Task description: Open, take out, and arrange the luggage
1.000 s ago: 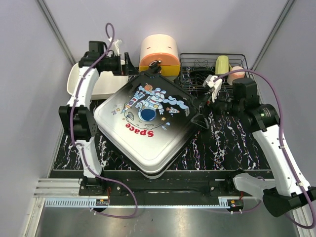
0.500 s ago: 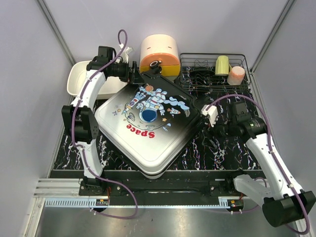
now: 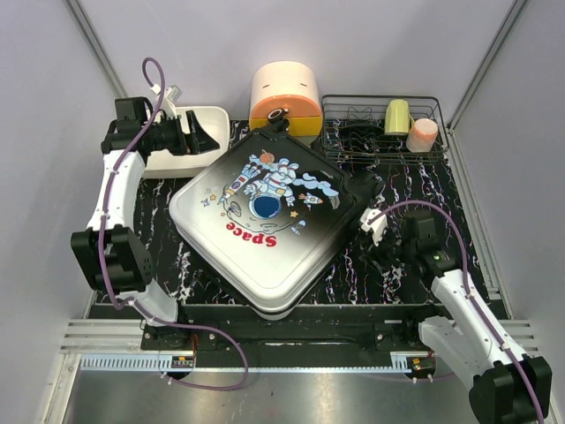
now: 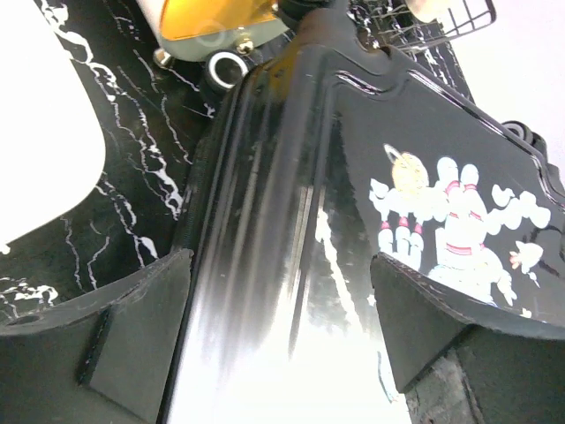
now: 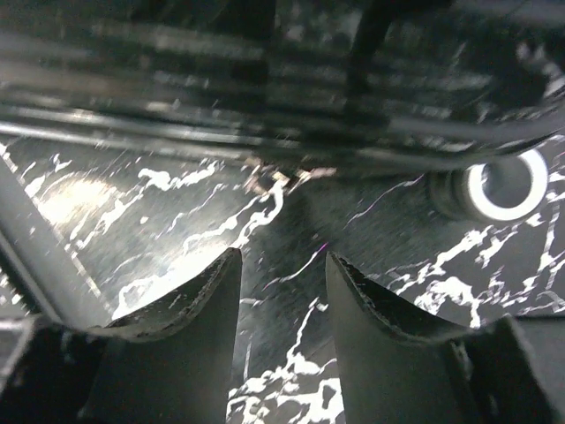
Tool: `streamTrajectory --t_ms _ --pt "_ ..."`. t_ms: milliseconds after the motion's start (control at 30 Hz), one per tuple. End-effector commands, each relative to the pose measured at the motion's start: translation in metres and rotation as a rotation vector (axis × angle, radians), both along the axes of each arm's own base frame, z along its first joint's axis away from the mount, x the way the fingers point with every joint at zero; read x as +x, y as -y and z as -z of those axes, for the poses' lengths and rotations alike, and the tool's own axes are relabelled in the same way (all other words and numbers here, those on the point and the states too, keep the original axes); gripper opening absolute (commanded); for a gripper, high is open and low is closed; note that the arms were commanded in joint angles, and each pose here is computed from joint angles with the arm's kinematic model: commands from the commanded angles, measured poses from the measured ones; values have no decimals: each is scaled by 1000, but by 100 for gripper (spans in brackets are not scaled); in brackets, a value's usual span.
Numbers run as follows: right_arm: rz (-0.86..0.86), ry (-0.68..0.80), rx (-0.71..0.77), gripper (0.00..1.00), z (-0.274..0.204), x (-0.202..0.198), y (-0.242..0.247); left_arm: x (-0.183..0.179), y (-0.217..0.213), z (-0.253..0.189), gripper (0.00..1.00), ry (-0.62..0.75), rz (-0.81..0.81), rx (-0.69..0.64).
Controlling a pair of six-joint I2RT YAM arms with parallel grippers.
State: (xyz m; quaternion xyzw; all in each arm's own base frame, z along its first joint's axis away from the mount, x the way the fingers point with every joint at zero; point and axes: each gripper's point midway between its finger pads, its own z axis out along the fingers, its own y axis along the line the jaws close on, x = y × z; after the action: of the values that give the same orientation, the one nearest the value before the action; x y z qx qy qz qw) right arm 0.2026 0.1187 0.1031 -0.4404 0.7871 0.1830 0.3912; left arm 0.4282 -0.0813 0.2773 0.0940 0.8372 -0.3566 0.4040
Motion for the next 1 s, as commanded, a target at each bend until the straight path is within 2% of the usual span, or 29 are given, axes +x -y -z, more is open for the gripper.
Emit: streamTrajectory --t_ms 0,167,400,567,733,867,900,967 --pt "35 243 141 51 -45 47 -17 -12 13 -23 87 93 34 -28" --pt "-6 211 187 51 -43 49 -28 -13 12 -17 87 79 32 -29" --pt "-134 174 212 50 -28 30 -41 -10 10 -15 87 74 31 -33" --pt "-74 154 144 47 -6 40 -29 -10 8 -13 87 69 25 -32" --pt "-5 183 192 43 -12 55 -31 -11 6 -7 87 55 19 -31" --pt "30 214 210 29 -19 61 -29 -12 4 -4 87 48 12 -32" --pt "33 221 206 11 -19 61 -28 -13 4 -2 87 40 9 -32" --pt "44 240 195 3 -18 58 -25 -13 3 2 86 31 5 -31"
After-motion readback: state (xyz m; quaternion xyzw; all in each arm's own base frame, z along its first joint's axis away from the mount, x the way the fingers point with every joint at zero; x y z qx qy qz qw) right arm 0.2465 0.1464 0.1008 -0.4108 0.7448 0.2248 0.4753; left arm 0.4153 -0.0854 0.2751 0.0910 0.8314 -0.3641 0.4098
